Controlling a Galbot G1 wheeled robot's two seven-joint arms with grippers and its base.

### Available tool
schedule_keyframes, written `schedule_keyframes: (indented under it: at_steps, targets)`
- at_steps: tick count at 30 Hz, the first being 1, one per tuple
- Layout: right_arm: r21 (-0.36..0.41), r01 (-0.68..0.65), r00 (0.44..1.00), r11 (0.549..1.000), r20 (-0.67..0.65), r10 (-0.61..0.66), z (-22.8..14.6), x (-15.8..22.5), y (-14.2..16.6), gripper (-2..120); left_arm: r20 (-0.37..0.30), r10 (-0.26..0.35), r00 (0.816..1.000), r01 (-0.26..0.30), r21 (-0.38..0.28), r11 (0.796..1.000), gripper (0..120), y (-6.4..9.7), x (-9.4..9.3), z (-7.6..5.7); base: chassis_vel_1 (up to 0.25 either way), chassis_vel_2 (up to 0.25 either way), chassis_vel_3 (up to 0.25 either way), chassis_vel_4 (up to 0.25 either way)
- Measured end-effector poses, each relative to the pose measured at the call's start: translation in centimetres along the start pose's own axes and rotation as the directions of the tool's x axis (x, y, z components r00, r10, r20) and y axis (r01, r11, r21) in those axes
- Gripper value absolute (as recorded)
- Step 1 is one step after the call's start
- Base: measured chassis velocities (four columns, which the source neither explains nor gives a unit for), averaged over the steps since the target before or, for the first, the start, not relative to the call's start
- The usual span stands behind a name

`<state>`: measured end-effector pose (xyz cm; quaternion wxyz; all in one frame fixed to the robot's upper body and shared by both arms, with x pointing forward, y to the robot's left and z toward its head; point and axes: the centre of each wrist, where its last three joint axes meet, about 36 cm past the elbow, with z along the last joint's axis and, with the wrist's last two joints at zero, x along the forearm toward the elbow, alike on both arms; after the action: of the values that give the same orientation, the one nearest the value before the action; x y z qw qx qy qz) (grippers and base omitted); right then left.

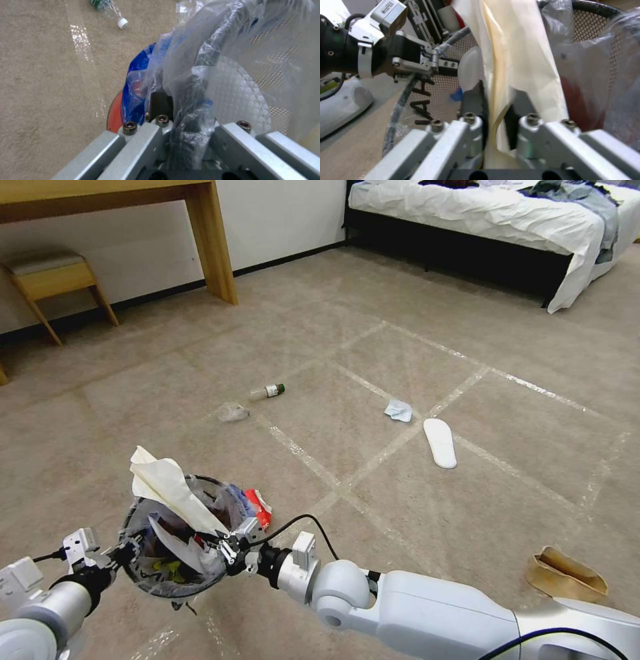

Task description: Pick up the trash bin and place the garbage on the floor into it.

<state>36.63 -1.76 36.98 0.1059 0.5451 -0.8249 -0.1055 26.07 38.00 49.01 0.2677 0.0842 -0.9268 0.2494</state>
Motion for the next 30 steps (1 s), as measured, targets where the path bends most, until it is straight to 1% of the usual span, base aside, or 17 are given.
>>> schedule_keyframes:
  at_steps: [1, 2, 4, 5, 6, 7, 8, 9, 11, 12, 14, 15, 16, 18, 19, 21, 30]
  targets:
    - [0.001, 0.0, 1.0, 1.0, -0.001, 0.0, 0.01, 0.02, -0.01, 22, 0.0, 0.0, 1.0, 0.0, 0.0, 1.0, 1, 0.02, -0.01, 0.0, 0.0, 0.0, 0.0, 0.0]
    - [0.001, 0.0, 1.0, 1.0, -0.001, 0.0, 0.01, 0.02, -0.01, 22, 0.0, 0.0, 1.0, 0.0, 0.0, 1.0, 1, 0.02, -0.01, 0.0, 0.0, 0.0, 0.0, 0.0]
    - [0.002, -0.001, 1.0, 1.0, -0.003, 0.001, 0.03, 0.18, -0.11, 36, 0.0, 0.0, 1.0, 0.0, -0.001, 1.0, 1, 0.03, -0.02, -0.03, 0.0, 0.0, 0.0, 0.0]
    - [0.002, -0.002, 1.0, 1.0, -0.003, 0.002, 0.04, 0.24, -0.14, 39, 0.0, 0.0, 1.0, 0.0, -0.002, 1.0, 1, 0.01, -0.03, -0.05, 0.0, 0.0, 0.0, 0.0]
    - [0.002, -0.002, 1.0, 1.0, -0.003, 0.002, 0.04, 0.24, -0.14, 39, 0.0, 0.0, 1.0, 0.0, -0.002, 1.0, 1, 0.01, -0.03, -0.05, 0.0, 0.0, 0.0, 0.0]
    - [0.002, -0.004, 1.0, 1.0, -0.005, 0.004, 0.1, 0.32, -0.16, 45, 0.001, 0.002, 1.0, -0.002, -0.002, 1.0, 1, -0.02, -0.07, -0.08, 0.0, 0.0, 0.0, 0.0]
    - [0.001, -0.004, 1.0, 1.0, -0.006, 0.004, 0.15, 0.35, -0.14, 48, 0.002, 0.002, 1.0, -0.002, -0.002, 1.0, 1, -0.04, -0.09, -0.1, 0.0, 0.0, 0.0, 0.0]
    - [0.001, -0.004, 1.0, 1.0, -0.006, 0.004, 0.15, 0.35, -0.14, 48, 0.002, 0.002, 1.0, -0.002, -0.002, 1.0, 1, -0.04, -0.09, -0.1, 0.0, 0.0, 0.0, 0.0]
    - [0.0, -0.003, 1.0, 1.0, -0.006, 0.003, 0.23, 0.37, -0.04, 61, 0.002, 0.003, 1.0, -0.003, -0.002, 1.0, 1, -0.07, -0.12, -0.1, 0.0, 0.0, 0.0, 0.0]
    - [0.0, -0.003, 1.0, 1.0, -0.006, 0.003, 0.23, 0.37, -0.04, 61, 0.002, 0.003, 1.0, -0.003, -0.002, 1.0, 1, -0.07, -0.12, -0.1, 0.0, 0.0, 0.0, 0.0]
    - [0.001, -0.001, 1.0, 1.0, -0.006, 0.001, 0.29, 0.38, 0.05, 72, 0.0, 0.004, 1.0, -0.004, -0.001, 1.0, 1, -0.06, -0.14, -0.04, 0.0, 0.0, 0.0, 0.0]
    - [0.001, -0.001, 1.0, 1.0, -0.006, 0.001, 0.29, 0.38, 0.05, 72, 0.0, 0.004, 1.0, -0.004, -0.001, 1.0, 1, -0.06, -0.14, -0.04, 0.0, 0.0, 0.0, 0.0]
    - [0.001, 0.0, 1.0, 1.0, -0.005, 0.0, 0.3, 0.37, 0.09, 79, -0.002, 0.004, 1.0, -0.004, 0.0, 1.0, 1, -0.04, -0.13, 0.0, 0.0, 0.0, 0.0, 0.0]
    - [0.001, -0.001, 1.0, 1.0, -0.006, 0.001, 0.31, 0.37, 0.08, 81, -0.002, 0.003, 1.0, -0.003, 0.0, 1.0, 1, -0.02, -0.13, 0.02, 0.0, 0.0, 0.0, 0.0]
    - [0.001, -0.004, 1.0, 1.0, -0.007, 0.004, 0.35, 0.4, 0.01, 88, -0.002, 0.0, 1.0, 0.0, 0.001, 1.0, 1, 0.03, -0.1, 0.04, 0.0, 0.0, 0.0, 0.0]
    - [0.001, -0.003, 1.0, 1.0, -0.006, 0.003, 0.33, 0.35, 0.06, 89, -0.002, 0.0, 1.0, 0.0, 0.002, 1.0, 1, 0.04, -0.09, 0.08, 0.0, 0.0, 0.0, 0.0]
    - [-0.004, 0.004, 1.0, 1.0, 0.007, -0.004, -0.04, 0.23, 0.49, 89, -0.003, -0.006, 1.0, 0.006, 0.006, 1.0, 1, 0.2, -0.18, 0.24, 0.0, 0.0, 0.0, 0.0]
